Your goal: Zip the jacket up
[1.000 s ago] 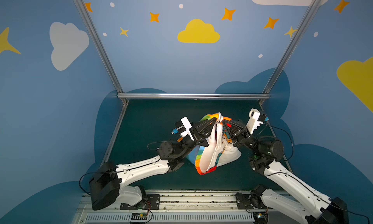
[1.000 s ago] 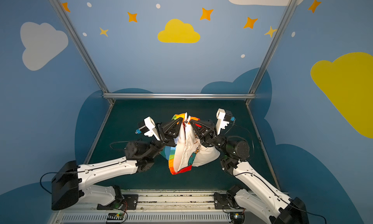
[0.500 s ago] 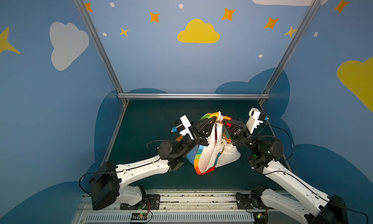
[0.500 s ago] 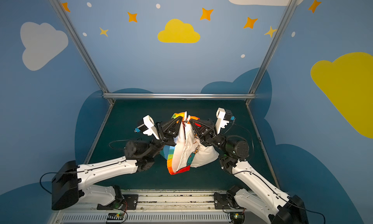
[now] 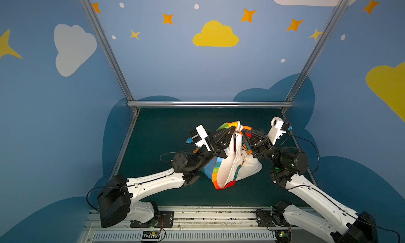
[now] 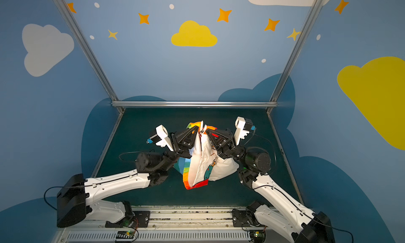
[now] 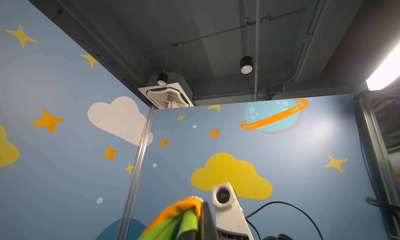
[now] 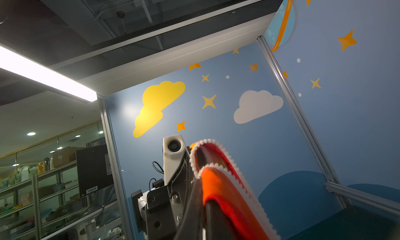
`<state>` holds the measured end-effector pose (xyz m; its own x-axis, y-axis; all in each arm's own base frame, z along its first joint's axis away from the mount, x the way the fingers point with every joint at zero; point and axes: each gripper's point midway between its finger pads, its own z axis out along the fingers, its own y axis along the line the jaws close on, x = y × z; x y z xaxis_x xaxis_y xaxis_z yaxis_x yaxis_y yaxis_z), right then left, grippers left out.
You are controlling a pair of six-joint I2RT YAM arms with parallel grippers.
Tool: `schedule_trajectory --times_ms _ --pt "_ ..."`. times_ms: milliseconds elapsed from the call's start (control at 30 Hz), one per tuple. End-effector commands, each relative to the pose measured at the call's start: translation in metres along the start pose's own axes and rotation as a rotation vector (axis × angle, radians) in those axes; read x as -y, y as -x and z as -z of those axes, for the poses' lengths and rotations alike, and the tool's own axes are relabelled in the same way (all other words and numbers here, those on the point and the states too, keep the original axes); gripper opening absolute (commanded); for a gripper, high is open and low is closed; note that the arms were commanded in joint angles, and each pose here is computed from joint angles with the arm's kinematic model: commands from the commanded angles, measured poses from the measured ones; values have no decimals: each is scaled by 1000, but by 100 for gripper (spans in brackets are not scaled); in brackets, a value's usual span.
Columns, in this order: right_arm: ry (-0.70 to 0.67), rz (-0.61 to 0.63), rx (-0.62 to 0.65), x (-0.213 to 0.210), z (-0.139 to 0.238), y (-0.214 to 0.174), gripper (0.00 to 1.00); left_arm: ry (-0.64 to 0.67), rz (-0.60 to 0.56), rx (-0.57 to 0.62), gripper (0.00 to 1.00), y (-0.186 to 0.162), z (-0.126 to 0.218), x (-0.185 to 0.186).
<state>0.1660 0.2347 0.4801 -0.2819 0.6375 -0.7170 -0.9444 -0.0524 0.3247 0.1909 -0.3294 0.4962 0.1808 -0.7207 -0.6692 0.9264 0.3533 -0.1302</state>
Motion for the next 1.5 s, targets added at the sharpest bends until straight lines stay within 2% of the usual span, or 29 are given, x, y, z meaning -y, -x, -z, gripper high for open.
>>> schedule_trajectory --times_ms 0,600,833,1033,1200,1267,1400,1467 --pt "80 54 83 -29 -4 28 0 -11 -1 46 3 12 -6 4" --pt "55 72 106 -30 -3 34 0 15 -29 39 3 13 3 1" --pt "36 80 104 -26 -4 35 0 83 -52 -14 3 -14 9 -16" --pt "-72 96 112 3 3 29 0 162 -49 -69 3 -43 17 -39" --pt "-212 175 114 46 4 32 0 228 47 -87 3 -57 22 -77" --pt "-239 225 104 63 -4 40 0 219 86 -63 3 -53 11 -89" --pt "-235 319 98 85 -31 79 0 204 52 -24 3 -39 -15 -108" --pt "-223 357 105 94 -44 99 0 193 86 -8 3 -29 -29 -125"
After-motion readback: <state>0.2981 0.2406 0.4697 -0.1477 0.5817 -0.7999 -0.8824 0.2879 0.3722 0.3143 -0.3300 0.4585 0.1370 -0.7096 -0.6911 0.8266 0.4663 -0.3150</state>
